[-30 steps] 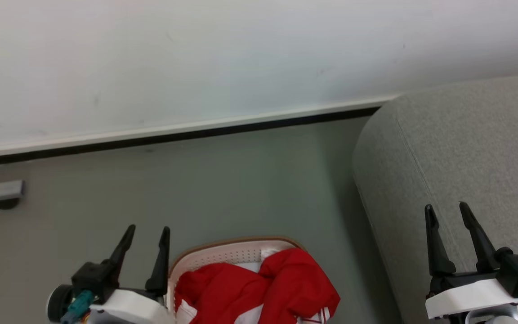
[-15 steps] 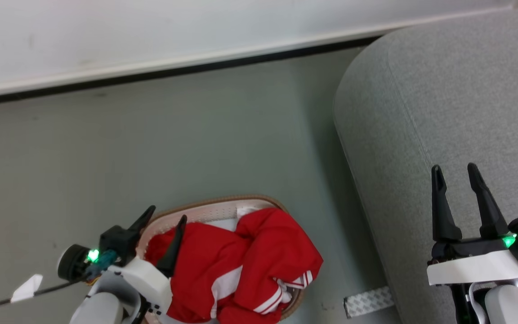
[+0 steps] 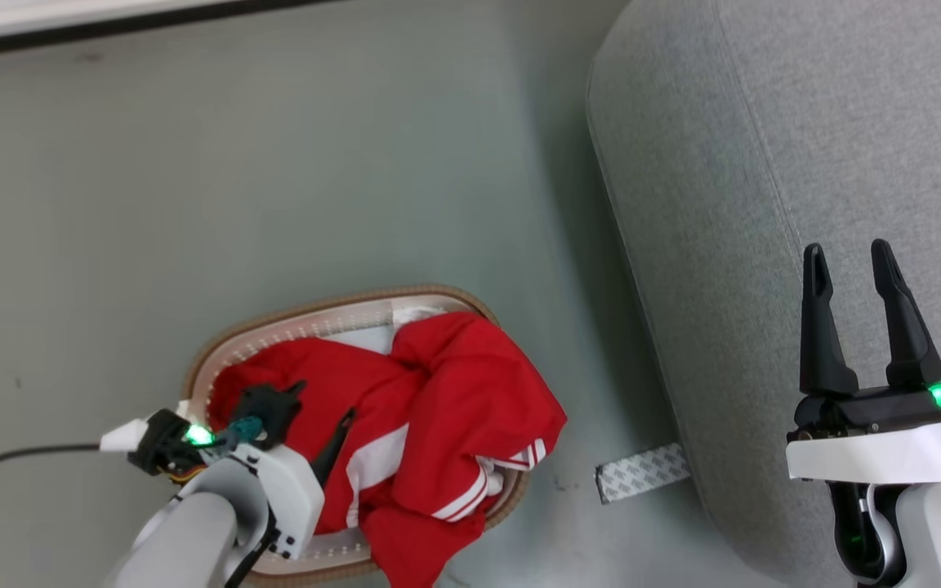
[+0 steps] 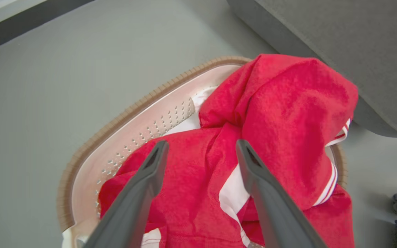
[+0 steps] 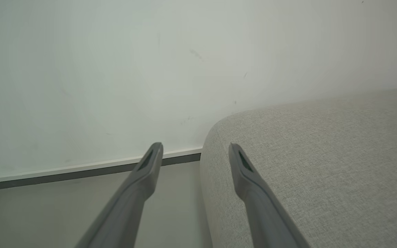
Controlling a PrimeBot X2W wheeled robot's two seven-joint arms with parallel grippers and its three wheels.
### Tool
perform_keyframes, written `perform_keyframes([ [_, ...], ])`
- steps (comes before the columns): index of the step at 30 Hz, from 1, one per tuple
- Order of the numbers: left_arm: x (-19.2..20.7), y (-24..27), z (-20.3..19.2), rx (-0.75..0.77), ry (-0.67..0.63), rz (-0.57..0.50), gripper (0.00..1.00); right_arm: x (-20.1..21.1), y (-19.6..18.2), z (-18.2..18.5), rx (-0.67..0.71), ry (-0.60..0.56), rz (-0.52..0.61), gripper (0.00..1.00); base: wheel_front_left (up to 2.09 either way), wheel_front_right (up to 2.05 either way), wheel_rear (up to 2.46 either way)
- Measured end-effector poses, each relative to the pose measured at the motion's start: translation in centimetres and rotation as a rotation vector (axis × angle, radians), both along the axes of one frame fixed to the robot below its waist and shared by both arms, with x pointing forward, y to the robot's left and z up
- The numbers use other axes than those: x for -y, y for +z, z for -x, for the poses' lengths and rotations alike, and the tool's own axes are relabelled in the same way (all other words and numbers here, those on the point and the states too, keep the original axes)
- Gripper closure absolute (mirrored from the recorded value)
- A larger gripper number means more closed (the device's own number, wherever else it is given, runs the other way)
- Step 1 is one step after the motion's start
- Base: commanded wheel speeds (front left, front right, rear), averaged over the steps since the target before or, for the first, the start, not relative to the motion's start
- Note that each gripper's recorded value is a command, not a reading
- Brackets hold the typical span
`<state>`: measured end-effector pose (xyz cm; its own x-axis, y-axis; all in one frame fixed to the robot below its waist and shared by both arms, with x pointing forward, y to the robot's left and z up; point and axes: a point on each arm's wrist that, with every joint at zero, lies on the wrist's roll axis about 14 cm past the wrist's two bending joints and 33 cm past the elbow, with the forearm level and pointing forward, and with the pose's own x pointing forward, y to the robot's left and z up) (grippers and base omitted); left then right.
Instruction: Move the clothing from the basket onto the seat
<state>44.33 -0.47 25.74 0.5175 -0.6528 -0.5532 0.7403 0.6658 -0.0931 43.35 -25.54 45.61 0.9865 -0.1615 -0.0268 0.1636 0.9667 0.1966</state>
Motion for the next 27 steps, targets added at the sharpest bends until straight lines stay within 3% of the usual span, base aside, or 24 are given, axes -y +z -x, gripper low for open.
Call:
perform_keyframes([
  [14, 0.4, -8.4, 3.1, -0.219, -0.194, -0.184, 0.0, 1.3, -2.6, -0.8, -0.06, -0.029, 0.015, 0.0, 0.0, 0.0, 0.0],
  [27, -0.5, -14.4, 3.0, -0.323, -0.307, -0.322, 0.0, 1.6, -6.2, -1.1, -0.142, -0.042, -0.006, 0.0, 0.0, 0.0, 0.0],
])
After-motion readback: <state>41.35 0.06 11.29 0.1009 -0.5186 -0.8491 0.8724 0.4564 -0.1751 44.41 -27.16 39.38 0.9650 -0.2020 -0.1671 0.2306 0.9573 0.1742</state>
